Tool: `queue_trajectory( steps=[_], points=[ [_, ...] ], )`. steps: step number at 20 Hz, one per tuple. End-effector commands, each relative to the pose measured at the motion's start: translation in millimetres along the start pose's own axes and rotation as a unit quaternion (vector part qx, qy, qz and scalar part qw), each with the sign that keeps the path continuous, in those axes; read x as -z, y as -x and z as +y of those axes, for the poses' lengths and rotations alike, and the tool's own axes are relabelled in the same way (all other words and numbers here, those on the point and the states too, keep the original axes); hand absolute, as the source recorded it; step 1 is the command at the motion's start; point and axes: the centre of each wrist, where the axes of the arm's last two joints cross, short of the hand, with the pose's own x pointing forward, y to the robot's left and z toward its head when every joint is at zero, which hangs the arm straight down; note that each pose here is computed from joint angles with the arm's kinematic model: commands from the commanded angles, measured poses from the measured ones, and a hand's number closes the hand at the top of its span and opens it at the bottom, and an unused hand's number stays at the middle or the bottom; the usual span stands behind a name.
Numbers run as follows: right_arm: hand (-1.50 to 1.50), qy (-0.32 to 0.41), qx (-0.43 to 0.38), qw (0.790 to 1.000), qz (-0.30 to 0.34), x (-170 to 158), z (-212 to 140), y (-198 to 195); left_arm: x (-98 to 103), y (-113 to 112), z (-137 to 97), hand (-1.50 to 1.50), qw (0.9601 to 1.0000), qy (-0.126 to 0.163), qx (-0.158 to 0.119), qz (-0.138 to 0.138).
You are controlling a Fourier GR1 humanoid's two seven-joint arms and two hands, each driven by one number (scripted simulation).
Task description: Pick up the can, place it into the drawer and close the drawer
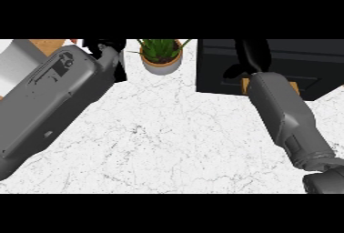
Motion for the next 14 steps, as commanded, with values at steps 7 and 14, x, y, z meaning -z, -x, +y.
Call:
queue_trajectory(
  steps=[7, 14],
  points=[
    [-1.5, 0.023, -0.005, 0.999, 0.027, 39.2, -41.8, 8.3, -6.2, 2.6, 11.1, -1.5, 0.9998, 0.017, 0.008, 0.01],
    [-1.5, -0.014, 0.191, 0.981, 0.024, 46.9, -43.1, -15.8, -11.7, -0.7, 15.3, -1.5, 0.9998, 0.019, 0.003, -0.004]
  ],
)
